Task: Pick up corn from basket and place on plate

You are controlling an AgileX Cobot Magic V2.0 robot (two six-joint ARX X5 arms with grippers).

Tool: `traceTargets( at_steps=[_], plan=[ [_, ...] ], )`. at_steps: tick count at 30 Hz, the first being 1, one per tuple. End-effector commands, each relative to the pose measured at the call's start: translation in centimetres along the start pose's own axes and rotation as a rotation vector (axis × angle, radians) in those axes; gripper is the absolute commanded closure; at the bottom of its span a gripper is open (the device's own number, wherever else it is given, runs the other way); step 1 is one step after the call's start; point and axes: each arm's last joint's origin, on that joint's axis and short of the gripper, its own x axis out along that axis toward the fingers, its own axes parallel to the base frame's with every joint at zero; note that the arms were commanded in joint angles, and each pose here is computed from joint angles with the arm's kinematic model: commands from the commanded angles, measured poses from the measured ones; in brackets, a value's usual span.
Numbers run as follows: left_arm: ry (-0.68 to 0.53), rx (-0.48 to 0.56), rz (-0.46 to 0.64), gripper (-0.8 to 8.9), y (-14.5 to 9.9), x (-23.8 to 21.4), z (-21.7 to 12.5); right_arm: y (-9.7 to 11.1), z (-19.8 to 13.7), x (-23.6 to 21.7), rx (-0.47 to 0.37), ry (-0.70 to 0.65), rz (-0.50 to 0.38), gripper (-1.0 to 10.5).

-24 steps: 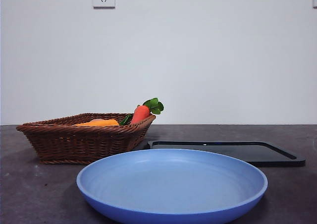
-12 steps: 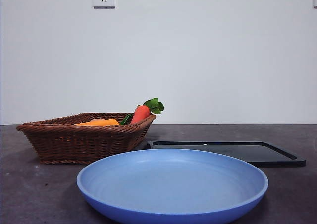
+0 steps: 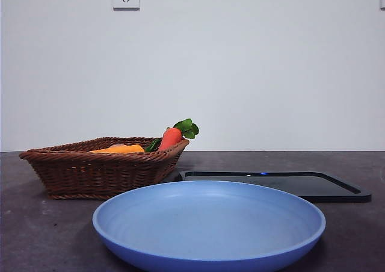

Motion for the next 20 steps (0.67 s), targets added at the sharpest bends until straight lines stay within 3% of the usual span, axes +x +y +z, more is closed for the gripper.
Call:
traceTargets(
  at_steps=[1,20],
  plan=[
    [0.019,-0.009,-0.049,8.07,-0.9,-0.4,1.5,0.6,1.1,-0.2,-0.007,0.037,0.009,9.4],
    [0.360,0.196,-0.167,8.07,-5.4,0.2,9.5,5.6,7.9,1.9,-0.249,0.455,0.239,9.4]
  ],
)
